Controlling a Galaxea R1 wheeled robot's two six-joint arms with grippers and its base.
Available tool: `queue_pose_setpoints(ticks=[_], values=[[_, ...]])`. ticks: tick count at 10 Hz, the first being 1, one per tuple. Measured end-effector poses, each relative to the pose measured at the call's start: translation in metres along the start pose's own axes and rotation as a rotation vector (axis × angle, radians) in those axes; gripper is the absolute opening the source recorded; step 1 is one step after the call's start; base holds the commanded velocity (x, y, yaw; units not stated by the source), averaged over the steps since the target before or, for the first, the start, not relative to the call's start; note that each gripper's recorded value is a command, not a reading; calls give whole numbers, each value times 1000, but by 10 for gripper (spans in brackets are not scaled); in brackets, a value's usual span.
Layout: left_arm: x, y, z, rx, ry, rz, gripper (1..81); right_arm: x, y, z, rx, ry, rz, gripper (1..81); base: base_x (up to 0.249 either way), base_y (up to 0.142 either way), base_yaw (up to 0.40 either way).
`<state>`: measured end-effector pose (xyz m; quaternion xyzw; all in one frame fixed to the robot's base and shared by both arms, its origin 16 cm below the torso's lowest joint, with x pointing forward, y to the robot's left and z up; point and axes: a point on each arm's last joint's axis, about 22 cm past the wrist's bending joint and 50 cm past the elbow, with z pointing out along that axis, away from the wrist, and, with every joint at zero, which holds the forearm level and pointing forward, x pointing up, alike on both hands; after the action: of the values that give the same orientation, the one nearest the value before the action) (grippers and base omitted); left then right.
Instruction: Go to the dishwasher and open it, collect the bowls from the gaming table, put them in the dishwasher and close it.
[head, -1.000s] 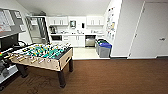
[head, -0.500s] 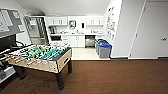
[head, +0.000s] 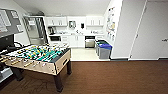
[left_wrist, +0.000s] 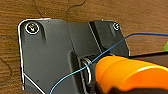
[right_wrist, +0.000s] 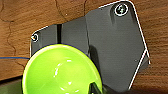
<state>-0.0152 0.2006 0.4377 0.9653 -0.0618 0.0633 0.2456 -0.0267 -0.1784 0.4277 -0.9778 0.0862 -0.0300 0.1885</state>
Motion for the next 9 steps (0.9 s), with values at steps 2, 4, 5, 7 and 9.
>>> queue_pose_setpoints(ticks=[2, 4, 5, 7, 9], values=[[-9, 0, -2, 1, -10, -6, 10, -11, 0, 0, -3, -17, 4, 10, 134, 0, 0], [4, -2, 0, 2, 5, 2, 10, 0, -3, 1, 3, -2, 0, 10, 139, 0, 0], [1, -2, -1, 2, 1, 0, 10, -3, -3, 1, 2, -6, 1, 10, 141, 0, 0], [-2, -2, -1, 3, -3, -2, 10, -4, -3, 1, 2, -8, 1, 10, 141, 0, 0], [-4, -1, -1, 2, -5, -3, 10, -4, -2, 1, 1, -8, 2, 10, 141, 0, 0]])
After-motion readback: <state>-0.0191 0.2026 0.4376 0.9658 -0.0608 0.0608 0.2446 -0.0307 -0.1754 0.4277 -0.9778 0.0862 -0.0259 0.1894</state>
